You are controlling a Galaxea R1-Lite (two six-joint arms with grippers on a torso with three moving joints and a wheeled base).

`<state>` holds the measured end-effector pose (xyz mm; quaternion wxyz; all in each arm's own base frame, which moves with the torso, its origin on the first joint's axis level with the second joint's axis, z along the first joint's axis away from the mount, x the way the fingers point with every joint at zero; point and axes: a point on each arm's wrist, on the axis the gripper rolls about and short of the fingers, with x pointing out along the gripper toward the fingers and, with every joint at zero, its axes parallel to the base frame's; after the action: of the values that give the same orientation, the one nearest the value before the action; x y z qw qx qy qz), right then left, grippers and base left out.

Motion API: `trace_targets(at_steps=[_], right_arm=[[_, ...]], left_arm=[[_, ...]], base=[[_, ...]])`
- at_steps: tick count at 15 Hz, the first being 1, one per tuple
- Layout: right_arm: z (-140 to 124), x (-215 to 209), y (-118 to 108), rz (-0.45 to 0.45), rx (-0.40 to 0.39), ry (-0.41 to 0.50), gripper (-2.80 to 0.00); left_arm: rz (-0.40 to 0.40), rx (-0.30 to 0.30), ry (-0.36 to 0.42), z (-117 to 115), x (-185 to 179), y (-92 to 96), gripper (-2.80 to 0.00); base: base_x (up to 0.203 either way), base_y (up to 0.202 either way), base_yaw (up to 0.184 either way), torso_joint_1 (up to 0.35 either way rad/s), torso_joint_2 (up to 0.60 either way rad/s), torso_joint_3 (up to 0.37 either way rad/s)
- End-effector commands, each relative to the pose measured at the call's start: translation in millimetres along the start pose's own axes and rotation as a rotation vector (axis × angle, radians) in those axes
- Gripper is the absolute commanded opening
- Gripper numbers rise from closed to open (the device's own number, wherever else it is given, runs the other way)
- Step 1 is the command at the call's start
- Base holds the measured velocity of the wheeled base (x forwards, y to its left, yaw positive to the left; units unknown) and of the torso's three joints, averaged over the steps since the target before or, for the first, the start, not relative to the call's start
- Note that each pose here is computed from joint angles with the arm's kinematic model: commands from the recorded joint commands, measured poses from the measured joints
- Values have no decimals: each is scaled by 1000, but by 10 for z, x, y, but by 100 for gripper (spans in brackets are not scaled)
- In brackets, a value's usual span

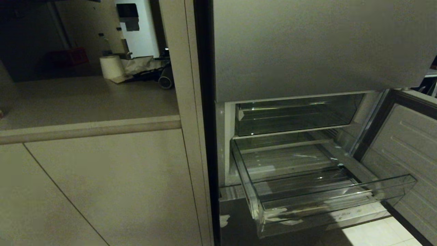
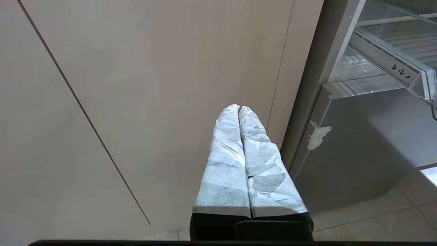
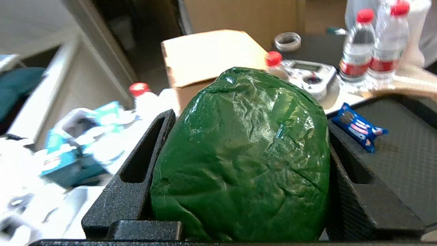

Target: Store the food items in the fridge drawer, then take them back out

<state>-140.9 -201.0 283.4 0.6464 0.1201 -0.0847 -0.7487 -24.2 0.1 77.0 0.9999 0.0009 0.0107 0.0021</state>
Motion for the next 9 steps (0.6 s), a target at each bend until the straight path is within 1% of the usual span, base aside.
trace_targets(at_steps=[1,5,7,9], right_arm=[[-264,408,-319,-22,46,79,-280],[-643,880,-695,-53,68,150,-280],[-877,1172,-938,-107,66,171,-280],[-1036,1421,-1138,-141,62,175,-280]], left_arm=[[0,0,1,0,1,0,-280],[0,0,2,0,1,0,-280],[0,0,2,0,1,0,-280],[0,0,2,0,1,0,-280]], base=[[0,0,0,0,0,0],[0,0,0,0,0,0],[0,0,0,0,0,0],[0,0,0,0,0,0]])
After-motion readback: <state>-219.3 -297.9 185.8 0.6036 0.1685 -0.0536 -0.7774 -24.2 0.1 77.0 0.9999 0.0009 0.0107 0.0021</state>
